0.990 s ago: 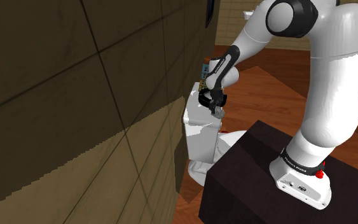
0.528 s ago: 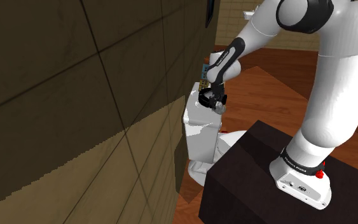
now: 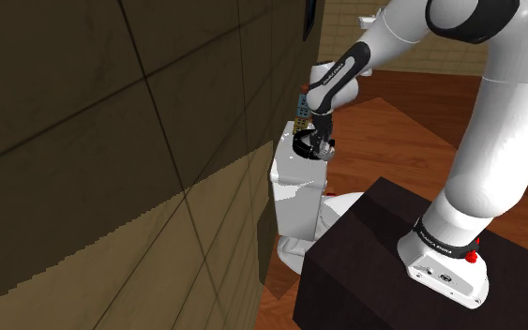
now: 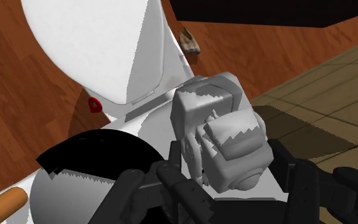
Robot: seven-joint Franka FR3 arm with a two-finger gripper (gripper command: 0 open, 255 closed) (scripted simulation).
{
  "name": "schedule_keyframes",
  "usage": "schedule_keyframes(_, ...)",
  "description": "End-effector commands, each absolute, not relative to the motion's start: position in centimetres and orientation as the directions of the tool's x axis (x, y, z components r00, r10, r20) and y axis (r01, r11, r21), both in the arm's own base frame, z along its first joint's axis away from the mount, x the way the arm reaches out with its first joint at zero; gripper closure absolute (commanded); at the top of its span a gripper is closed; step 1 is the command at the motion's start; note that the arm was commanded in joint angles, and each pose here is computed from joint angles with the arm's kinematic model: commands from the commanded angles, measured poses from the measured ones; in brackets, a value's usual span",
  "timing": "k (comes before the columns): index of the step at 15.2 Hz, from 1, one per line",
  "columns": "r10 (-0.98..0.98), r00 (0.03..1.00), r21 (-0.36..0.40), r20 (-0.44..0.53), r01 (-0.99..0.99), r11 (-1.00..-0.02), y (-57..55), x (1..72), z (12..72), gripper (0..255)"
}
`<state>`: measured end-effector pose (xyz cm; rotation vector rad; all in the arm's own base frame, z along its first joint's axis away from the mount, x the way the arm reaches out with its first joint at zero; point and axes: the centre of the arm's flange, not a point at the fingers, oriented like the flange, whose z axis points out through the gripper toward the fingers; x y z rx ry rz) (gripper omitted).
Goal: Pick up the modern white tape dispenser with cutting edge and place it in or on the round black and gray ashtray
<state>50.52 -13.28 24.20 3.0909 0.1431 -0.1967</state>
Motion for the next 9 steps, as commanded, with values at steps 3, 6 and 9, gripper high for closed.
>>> schedule_keyframes(3, 0.089, 0.988, 0.035, -0.129, 0.095, -0.995, -13.3, 50.4, 25.9, 255)
schedule_keyframes(6, 0.089, 0.988, 0.035, -0.129, 0.095, -0.995, -15.9, 53.4, 26.1, 255)
schedule_keyframes(9, 0.089, 0.988, 0.035, -0.129, 0.095, -0.995, -18.6, 56.3, 26.3, 255)
